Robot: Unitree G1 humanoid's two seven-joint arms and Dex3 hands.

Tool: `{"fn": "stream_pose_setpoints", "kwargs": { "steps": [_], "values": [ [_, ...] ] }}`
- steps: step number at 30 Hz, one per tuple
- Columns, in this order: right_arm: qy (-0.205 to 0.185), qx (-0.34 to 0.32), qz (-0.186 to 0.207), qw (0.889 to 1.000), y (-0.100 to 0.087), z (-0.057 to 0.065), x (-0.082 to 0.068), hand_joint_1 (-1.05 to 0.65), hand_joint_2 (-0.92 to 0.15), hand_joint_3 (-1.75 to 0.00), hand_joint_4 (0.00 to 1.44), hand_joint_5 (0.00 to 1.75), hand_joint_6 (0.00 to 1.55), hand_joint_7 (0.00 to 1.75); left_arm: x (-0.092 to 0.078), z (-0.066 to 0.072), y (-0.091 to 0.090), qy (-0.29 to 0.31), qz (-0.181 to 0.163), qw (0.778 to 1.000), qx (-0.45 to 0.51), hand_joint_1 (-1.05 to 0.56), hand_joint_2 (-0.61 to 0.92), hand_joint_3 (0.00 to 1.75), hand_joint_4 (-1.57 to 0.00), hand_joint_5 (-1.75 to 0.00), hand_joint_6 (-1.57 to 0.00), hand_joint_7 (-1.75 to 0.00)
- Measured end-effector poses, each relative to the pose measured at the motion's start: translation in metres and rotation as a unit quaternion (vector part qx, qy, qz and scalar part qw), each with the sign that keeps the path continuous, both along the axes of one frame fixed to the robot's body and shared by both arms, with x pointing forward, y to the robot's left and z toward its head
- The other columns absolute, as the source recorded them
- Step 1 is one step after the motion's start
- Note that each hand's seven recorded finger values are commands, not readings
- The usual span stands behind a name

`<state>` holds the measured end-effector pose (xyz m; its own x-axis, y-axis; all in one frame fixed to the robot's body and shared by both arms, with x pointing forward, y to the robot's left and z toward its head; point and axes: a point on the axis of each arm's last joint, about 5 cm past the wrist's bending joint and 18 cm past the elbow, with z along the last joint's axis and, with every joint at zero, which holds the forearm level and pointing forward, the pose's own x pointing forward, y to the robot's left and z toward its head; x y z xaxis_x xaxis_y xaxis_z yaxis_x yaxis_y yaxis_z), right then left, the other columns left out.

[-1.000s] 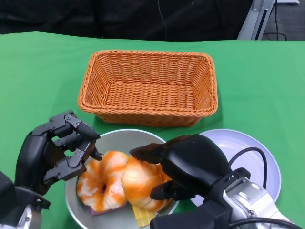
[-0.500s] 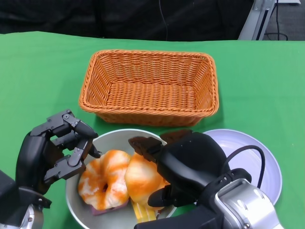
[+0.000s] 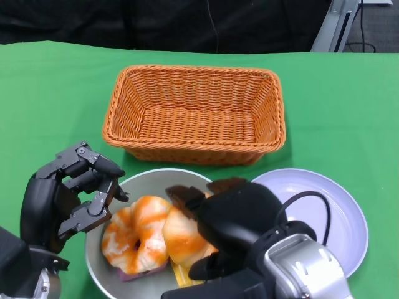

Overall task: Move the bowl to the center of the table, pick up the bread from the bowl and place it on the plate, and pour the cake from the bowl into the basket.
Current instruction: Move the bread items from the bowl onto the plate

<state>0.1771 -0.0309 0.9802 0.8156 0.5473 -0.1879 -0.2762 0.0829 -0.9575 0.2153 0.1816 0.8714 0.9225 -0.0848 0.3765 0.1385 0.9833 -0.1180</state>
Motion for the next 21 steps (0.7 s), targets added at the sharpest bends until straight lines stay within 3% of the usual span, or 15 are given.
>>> {"fn": "stream_pose_setpoints", "kwargs": {
  "steps": [6,16,21],
  "values": [
    [0.012,-0.006,0.003,1.000,0.003,-0.006,0.002,-1.05,-0.92,-0.29,0.27,0.02,0.13,0.01,0.000,0.000,-0.002,-0.010,0.019,1.000,0.000,-0.15,0.67,0.88,-0.78,-1.59,-0.75,-1.26],
    [-0.001,0.001,0.012,1.000,0.009,-0.017,-0.002,-1.05,-0.92,-0.27,0.30,0.03,0.18,0.02,0.000,-0.001,-0.004,-0.010,0.027,1.000,0.002,-0.15,0.67,0.87,-0.79,-1.59,-0.75,-1.27],
    [0.001,-0.006,0.000,1.000,0.013,-0.021,-0.001,-1.01,-0.92,-0.28,0.27,0.01,0.18,0.01,0.000,-0.001,-0.008,-0.011,0.050,0.999,-0.007,-0.14,0.59,1.00,-0.80,-1.64,-0.74,-1.32]
  ]
}}
